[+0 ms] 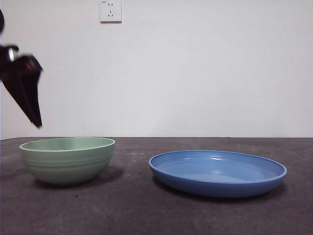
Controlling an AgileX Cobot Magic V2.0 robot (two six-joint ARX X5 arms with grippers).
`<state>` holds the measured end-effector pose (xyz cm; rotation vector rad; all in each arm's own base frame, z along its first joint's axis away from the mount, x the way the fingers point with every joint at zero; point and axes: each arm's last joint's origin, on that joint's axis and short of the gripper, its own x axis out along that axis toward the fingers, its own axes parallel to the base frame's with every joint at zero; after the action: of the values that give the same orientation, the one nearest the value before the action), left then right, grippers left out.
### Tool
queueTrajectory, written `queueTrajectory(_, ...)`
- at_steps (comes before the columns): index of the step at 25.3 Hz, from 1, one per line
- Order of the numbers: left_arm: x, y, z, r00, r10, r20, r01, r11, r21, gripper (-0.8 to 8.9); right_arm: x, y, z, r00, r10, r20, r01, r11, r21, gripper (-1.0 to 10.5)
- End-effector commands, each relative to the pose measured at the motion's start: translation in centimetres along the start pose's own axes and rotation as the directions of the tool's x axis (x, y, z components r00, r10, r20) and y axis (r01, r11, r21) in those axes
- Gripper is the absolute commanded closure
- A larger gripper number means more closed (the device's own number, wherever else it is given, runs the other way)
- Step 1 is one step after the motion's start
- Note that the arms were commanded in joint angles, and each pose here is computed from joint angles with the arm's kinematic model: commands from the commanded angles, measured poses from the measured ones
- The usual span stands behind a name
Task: Place the green bowl on the blue plate
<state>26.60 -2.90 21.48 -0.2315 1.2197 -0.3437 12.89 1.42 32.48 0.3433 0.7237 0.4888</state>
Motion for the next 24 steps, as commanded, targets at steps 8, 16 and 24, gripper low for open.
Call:
queueTrajectory(8,3.8,-0.3,1.4,0.999,-0.014,-0.042,0.015,0.999,0.031,2.58,-0.2,0.2,0.4,1.000,0.007,0.013,-0.006,1.000,-0.013,2.9)
queueTrajectory(16,4.2,-1.3,1.4,0.999,-0.026,-0.039,0.028,0.998,0.064,5.98,-0.2,0.2,0.4,1.000,0.006,0.014,-0.006,1.000,-0.016,2.9)
queueTrajectory(24,4.2,-1.3,1.5,0.999,-0.026,-0.034,0.028,0.998,0.064,8.04,-0.2,0.2,0.4,1.000,0.006,0.014,-0.006,1.000,-0.016,2.9)
